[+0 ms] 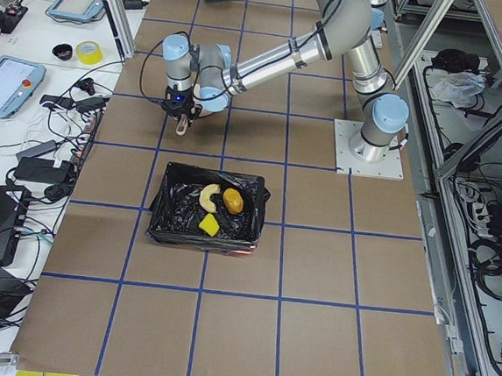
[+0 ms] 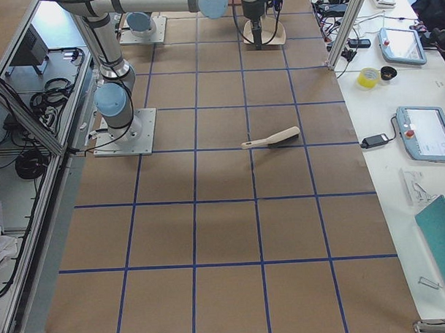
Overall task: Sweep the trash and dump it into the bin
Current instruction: 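Open the left gripper and release the dustpan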
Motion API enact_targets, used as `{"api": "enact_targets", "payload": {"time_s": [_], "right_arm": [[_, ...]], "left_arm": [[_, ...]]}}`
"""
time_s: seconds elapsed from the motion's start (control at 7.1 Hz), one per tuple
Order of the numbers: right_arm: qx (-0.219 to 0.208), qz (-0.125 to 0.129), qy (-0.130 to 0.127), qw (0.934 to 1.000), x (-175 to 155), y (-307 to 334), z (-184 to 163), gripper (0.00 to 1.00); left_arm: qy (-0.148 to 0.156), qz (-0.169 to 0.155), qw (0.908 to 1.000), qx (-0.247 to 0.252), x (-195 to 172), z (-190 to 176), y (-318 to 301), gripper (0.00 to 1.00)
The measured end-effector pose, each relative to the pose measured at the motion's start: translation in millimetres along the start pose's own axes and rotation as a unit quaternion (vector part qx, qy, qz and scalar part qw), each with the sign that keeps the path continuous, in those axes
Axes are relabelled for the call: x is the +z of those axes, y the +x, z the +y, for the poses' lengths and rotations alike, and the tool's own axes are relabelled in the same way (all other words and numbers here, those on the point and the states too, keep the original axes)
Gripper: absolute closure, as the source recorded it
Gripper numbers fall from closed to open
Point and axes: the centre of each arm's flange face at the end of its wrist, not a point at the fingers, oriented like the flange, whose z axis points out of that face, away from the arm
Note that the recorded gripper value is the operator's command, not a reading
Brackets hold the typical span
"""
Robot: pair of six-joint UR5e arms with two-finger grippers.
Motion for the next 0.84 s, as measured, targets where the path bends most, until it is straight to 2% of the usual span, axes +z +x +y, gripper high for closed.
{"api": "enact_targets", "payload": {"time_s": [0.14, 0.28, 0.42, 0.56, 0.7, 0.84], "right_arm": [[0.001, 0.0, -0.003, 1.0, 1, 0, 1, 0.0], [0.001, 0.001, -0.005, 1.0, 1, 0, 1, 0.0], [0.001, 0.001, -0.006, 1.0, 1, 0, 2, 0.0], [0.001, 0.001, -0.008, 1.0, 1, 0, 3, 0.0], [0.002, 0.0, -0.012, 0.9999, 1, 0, 3, 0.0], [0.002, -0.003, -0.016, 0.9999, 1, -1, 4, 0.0]], "left_arm": [[0.001, 0.005, 1.0, 0.0, 1, -1, 2, 1.0], [0.002, 0.008, 1.0, -0.001, 2, -1, 2, 0.9], [0.003, 0.01, 0.9999, -0.002, 2, -1, 3, 0.62], [0.004, 0.011, 0.9999, -0.002, 1, -1, 2, 0.47], [0.005, 0.014, 0.9999, -0.003, -4, -1, 1, 0.41], [0.005, 0.016, 0.9998, -0.004, -8, -1, 0, 0.41]]}}
